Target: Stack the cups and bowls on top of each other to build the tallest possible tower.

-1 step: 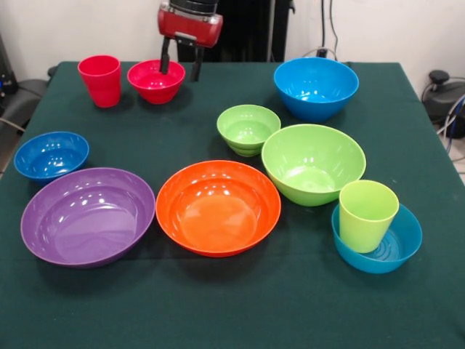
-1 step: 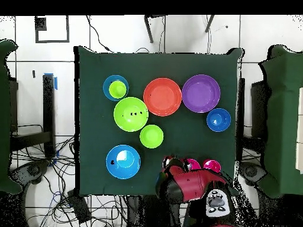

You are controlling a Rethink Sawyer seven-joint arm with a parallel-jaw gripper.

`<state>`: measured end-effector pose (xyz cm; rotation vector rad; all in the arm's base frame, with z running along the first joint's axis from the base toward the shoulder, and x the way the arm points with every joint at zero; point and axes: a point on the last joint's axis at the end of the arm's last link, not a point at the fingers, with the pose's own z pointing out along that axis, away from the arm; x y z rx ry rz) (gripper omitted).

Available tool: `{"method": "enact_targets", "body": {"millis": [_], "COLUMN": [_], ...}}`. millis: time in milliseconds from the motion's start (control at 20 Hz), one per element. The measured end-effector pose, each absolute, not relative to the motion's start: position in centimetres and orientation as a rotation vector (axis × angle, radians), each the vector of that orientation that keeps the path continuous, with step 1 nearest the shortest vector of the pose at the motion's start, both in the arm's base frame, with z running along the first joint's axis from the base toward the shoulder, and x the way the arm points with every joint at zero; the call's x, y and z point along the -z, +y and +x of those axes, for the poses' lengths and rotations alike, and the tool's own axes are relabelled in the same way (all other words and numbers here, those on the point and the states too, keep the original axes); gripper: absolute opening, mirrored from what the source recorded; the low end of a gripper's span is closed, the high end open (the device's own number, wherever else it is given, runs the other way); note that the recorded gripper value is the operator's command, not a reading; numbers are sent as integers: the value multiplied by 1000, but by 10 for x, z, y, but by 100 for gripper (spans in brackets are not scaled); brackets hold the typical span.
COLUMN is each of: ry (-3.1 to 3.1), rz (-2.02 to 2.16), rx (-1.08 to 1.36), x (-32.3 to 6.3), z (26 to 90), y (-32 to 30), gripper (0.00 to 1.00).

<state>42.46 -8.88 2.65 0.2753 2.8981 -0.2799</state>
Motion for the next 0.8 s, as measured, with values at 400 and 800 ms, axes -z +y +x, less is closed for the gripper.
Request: {"method": "enact_targets", "body": {"millis": [400,800], "ry": [2903,2895], "rz": [277,298], "rx": [270,207], "x": [-24,-18], "z": [420,428], "y": [-101,-98], "gripper": [100,100]}}
